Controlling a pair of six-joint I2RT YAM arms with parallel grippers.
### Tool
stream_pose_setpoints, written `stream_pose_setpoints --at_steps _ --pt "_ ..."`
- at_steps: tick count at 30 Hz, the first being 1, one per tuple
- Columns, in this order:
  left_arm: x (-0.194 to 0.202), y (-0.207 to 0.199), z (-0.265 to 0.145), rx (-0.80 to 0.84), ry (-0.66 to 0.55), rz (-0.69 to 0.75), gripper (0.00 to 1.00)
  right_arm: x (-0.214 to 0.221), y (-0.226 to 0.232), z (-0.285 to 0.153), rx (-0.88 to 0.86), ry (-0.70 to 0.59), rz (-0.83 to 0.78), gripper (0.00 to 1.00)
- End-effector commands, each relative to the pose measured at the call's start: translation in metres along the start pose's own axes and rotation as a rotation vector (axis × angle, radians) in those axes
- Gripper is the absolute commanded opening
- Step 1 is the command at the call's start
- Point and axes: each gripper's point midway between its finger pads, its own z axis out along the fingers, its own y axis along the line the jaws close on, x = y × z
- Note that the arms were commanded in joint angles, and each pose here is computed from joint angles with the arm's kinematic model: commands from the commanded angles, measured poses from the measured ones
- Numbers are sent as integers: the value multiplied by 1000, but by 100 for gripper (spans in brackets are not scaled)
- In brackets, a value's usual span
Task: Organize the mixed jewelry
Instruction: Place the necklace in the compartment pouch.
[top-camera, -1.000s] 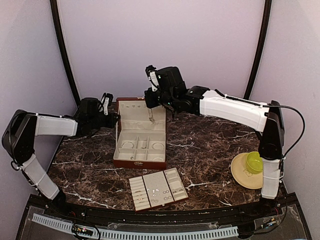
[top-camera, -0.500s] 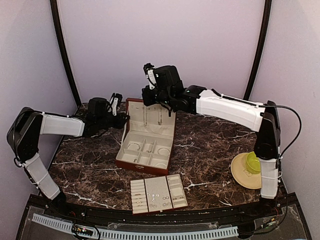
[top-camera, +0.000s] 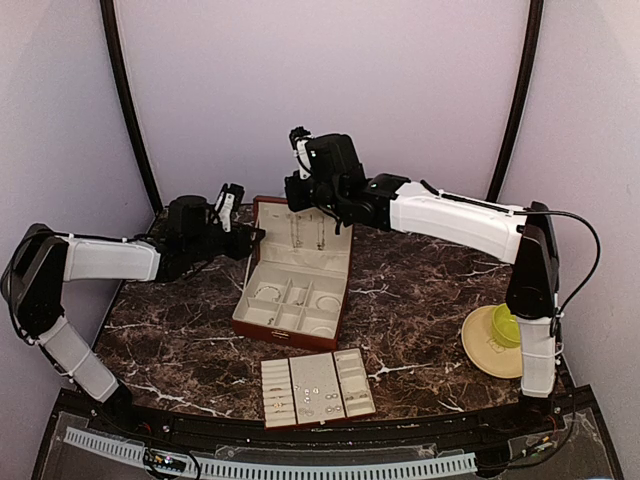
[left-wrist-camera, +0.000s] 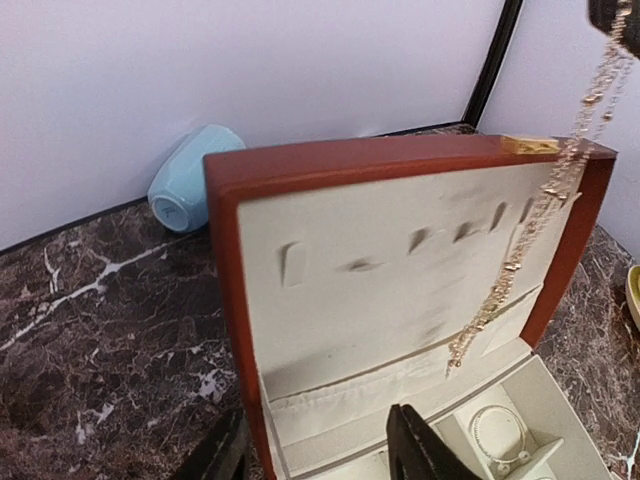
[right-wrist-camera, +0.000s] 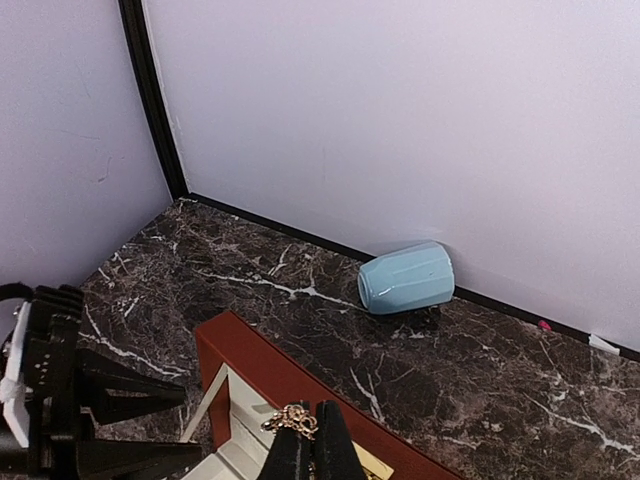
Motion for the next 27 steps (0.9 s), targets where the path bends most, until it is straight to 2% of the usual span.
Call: stream_pose_setpoints --at_steps 1,8,27 --pt "-18 -26 -14 79 -96 153 50 -9 -9 -1 36 -42 7 0" --pt "-15 -28 -1 100 -79 165 44 -2 -14 -1 66 -36 3 0" --pt "11 -23 -6 77 -39 2 44 -27 -24 -11 132 -99 1 0"
